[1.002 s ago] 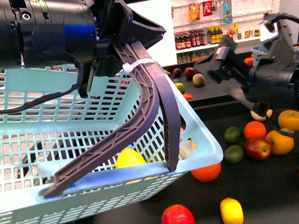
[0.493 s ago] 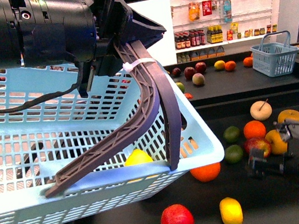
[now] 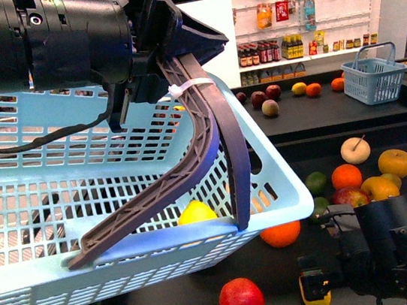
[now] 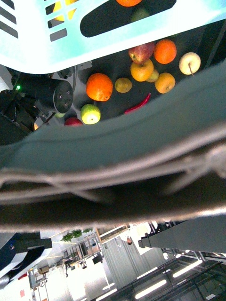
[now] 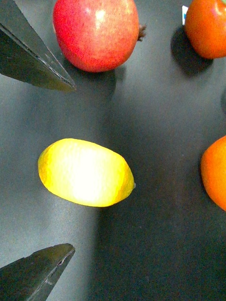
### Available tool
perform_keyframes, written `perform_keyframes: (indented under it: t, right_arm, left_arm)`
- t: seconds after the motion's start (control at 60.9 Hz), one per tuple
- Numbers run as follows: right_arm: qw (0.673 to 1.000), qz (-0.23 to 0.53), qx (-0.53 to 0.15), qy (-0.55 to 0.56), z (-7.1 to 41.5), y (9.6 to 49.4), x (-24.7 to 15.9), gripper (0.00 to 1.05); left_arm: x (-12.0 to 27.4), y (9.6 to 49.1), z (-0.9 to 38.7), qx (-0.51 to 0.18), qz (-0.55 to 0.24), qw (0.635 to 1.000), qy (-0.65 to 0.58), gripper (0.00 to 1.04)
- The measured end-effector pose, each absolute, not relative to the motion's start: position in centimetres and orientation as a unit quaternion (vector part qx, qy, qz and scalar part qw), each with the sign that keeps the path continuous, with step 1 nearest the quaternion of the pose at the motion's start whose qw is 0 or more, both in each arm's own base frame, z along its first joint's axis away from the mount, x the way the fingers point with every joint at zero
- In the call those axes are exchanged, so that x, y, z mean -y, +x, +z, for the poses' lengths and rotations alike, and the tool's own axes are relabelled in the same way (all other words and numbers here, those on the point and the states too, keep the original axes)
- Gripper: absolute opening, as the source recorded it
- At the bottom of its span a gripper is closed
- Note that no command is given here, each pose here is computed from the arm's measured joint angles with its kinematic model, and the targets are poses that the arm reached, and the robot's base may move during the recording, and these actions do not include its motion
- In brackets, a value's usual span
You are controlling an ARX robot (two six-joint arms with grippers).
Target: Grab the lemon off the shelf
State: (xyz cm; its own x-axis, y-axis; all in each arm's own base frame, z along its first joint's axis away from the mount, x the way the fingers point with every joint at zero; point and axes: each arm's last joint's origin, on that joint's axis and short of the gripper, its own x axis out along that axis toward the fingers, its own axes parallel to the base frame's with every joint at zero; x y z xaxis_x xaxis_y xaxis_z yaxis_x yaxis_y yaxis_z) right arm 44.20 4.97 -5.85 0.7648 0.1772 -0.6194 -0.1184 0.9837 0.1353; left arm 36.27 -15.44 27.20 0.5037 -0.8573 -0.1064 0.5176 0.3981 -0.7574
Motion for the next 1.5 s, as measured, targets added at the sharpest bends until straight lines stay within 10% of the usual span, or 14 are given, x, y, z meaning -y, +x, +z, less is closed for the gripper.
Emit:
perform_keyframes:
  t: [0.887,1.216,1.495]
  right_arm:
    - [0.931,0.073,-0.358,0.007,-10.2,47.0,-5.6,0.97]
    - [0.934,0.076,-0.348,0.007,-10.0,47.3,-6.0,0.53]
    - [0.939,0.054,-0.339,0.030,-8.4,46.6,-4.8,0.48]
  left_arm:
    - [15.5,36.3,27.2,-0.250,-0.431,0.798,-0.339,0.06]
    - [15.4,36.3,27.2,-0.250,-0.430,0.798,-0.339,0.06]
    - [15.4,36.3,27.2,-0.250,-0.431,0.798,-0.339,0.06]
